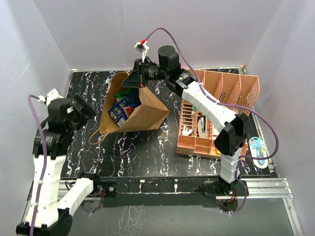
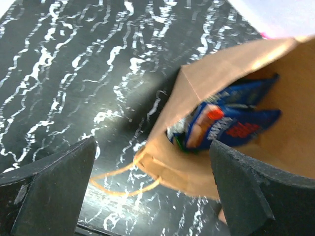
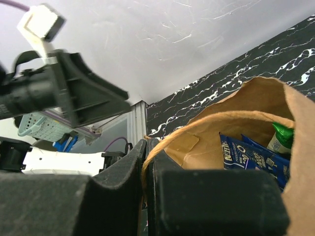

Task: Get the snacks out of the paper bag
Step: Adjust the paper bag at the center of the board, then take out the snack from the paper bag.

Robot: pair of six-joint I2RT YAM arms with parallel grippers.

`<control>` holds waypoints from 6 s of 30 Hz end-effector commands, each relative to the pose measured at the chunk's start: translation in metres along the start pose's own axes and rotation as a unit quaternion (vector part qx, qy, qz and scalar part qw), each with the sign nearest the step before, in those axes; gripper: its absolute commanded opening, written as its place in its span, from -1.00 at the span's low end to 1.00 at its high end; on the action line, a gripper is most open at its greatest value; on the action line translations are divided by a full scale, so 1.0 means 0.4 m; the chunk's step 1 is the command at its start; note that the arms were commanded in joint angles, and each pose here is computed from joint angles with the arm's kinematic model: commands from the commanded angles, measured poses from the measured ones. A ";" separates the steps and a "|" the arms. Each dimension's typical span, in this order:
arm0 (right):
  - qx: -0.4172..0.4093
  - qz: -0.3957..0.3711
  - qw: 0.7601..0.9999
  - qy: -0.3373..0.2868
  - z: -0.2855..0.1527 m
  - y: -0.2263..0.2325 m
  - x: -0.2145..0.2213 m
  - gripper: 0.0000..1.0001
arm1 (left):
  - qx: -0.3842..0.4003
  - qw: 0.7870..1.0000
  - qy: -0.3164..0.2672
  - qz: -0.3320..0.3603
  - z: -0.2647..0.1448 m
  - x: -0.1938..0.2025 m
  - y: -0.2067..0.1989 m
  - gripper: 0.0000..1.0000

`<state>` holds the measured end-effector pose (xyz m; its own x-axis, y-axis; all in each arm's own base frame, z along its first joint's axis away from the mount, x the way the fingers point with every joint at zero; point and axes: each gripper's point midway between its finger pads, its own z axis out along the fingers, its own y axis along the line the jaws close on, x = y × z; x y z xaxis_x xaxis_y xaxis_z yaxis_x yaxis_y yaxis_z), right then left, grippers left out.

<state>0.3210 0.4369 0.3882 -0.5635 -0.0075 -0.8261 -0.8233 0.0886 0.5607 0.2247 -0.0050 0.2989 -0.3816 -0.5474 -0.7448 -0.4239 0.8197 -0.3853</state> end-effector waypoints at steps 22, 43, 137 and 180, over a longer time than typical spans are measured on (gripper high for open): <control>-0.004 -0.058 0.997 -0.046 -0.030 0.090 -0.108 -0.85 | 0.126 0.910 0.265 -0.292 0.335 0.372 0.042 0.00; -0.077 -0.167 0.983 -0.017 -0.098 -0.005 -0.174 -0.85 | 0.230 0.863 0.352 -0.281 0.444 0.588 -0.341 -0.30; 0.042 -0.071 0.990 -0.111 -0.175 0.108 -0.182 -0.85 | 0.248 0.878 -0.055 0.405 0.405 0.318 -0.502 -0.15; 0.054 -0.067 0.991 -0.101 -0.173 0.088 -0.168 -0.85 | 0.320 0.873 -0.012 0.368 0.324 0.339 -0.539 0.11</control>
<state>0.3454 0.3833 0.4195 -0.5168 0.1128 -0.8486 -0.8128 0.2467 0.5277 0.3773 -0.2105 0.1863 -0.4193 0.1730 -0.8912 0.3393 0.9404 0.0229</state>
